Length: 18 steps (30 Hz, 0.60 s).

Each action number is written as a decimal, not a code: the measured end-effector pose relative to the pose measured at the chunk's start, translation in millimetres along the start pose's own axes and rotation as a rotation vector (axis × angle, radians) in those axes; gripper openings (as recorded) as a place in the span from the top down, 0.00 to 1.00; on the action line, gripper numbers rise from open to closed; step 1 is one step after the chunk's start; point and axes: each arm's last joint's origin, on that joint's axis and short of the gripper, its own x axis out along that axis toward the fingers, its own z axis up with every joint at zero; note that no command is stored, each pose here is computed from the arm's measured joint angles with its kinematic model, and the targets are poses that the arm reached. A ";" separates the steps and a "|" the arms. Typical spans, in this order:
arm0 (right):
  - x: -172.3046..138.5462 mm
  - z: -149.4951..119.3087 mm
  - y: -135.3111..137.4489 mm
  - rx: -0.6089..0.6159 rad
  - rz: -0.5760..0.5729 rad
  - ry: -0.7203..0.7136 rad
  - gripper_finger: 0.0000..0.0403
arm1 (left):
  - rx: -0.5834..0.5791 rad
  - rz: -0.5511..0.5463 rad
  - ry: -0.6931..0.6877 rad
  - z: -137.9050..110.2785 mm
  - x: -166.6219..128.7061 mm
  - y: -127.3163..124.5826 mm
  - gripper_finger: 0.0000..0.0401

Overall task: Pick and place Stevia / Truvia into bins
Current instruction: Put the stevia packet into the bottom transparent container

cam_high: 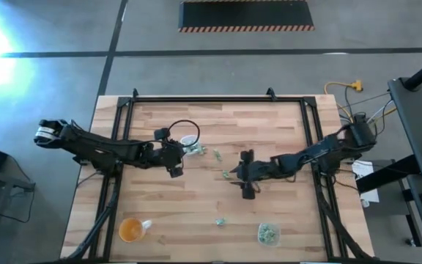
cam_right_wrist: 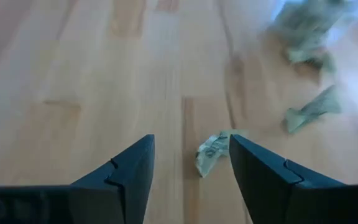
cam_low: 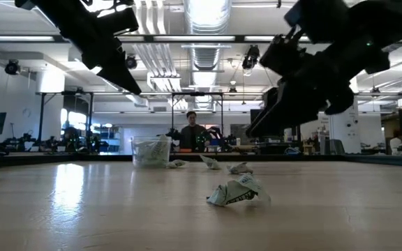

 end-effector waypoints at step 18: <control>49.7 2.2 -0.2 -0.004 -0.061 0.206 0.52 | 0.005 0.001 0.008 -1.6 0.4 0.0 0.70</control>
